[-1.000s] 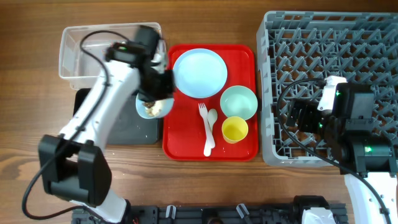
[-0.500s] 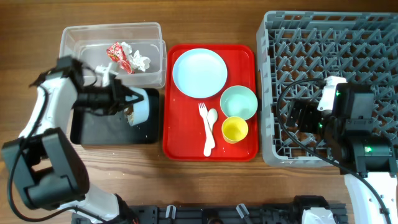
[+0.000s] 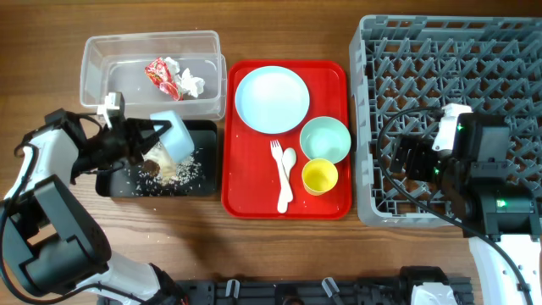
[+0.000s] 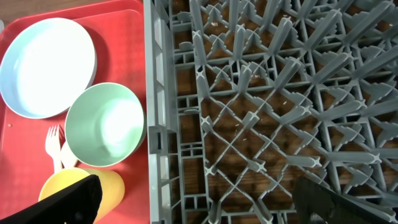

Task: Sort waste into correct bins and load items into the dishwasher rack
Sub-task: 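Tip the blue bowl over the black tray with the left gripper to empty rice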

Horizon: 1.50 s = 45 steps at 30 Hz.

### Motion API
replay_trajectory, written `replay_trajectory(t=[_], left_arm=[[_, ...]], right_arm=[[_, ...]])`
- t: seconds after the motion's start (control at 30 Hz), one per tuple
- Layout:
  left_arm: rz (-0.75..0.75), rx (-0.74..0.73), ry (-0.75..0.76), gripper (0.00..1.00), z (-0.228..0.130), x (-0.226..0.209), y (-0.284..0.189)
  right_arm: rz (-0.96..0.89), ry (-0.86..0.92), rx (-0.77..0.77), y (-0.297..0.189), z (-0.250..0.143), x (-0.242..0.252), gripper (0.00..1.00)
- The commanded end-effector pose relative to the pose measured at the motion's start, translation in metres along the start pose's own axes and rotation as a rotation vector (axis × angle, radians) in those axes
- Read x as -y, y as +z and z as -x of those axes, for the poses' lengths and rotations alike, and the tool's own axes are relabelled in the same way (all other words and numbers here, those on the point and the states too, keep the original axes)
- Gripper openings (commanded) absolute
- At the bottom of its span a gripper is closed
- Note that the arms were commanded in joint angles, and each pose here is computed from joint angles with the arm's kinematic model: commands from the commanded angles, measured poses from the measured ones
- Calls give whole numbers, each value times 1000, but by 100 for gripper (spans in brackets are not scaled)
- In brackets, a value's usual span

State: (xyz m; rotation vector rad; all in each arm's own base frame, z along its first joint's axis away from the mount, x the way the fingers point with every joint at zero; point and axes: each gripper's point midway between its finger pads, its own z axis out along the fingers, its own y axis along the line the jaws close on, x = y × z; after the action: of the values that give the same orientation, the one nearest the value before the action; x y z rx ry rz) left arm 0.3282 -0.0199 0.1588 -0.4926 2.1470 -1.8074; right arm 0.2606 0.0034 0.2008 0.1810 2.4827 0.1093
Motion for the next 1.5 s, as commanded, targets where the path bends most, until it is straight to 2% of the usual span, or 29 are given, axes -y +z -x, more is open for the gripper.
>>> replay_trajectory(t=[0.0,0.2,0.3,0.37,0.43,0.5,0.53,0.57,0.6,0.67,0.73,0.9,1.03,1.1,1.13,1.17,1.2,1.23,1.3,1.37,1.4,1.43,1.47], left_arm=[[-71,19,27,4,1,13,-3],[-100,24,19,4,1,19,-3],[-53,29,53,4,6,10,-4],[-42,34,-59,4,9,7,-6],[-153,44,-16,4,10,26,-8],[-112,53,67,4,14,19,-9],[-77,53,-35,4,15,12,-10],[-118,51,-92,4,14,19,-11],[-179,56,-48,4,12,32,-13],[-150,61,38,4,10,30,-12],[-121,63,21,4,12,24,-13],[-155,63,-2,4,12,30,-14],[-68,81,39,4,20,15,-17],[-179,74,-39,4,17,33,-19],[-178,67,-14,4,13,38,-16],[-161,63,106,4,8,42,-13],[-129,58,167,4,7,40,-11],[-76,55,172,4,10,32,-9],[-43,58,40,4,14,25,-11],[-174,56,120,4,8,51,-12],[-155,57,215,4,7,53,-10],[-67,58,233,4,11,41,-9],[-29,58,178,4,12,34,-9]], right_arm=[[7,-17,19,-5,7,-3,100],[7,-17,19,-5,7,-2,99],[7,-17,19,-5,7,-2,100],[7,-18,19,-5,7,-2,100],[7,-18,19,-5,7,-2,100],[7,-18,19,-5,7,-2,100],[7,-17,19,-5,7,-2,100],[6,-18,18,-5,6,-2,100],[6,-17,16,-5,6,-2,100],[6,-17,13,-5,5,-2,100],[6,-17,13,-5,5,-2,100],[6,-17,13,-5,5,-2,100],[6,-17,14,-5,5,-2,100],[6,-17,13,-5,5,-2,100],[6,-17,14,-5,5,-2,100],[6,-17,14,-5,6,-2,100],[6,-17,14,-5,5,-2,100],[6,-17,14,-5,5,-2,100],[6,-17,14,-5,5,-2,100],[6,-17,13,-5,5,-2,100],[6,-17,13,-5,5,-2,100],[6,-17,13,-5,5,-2,100],[6,-17,13,-5,5,-2,100]])
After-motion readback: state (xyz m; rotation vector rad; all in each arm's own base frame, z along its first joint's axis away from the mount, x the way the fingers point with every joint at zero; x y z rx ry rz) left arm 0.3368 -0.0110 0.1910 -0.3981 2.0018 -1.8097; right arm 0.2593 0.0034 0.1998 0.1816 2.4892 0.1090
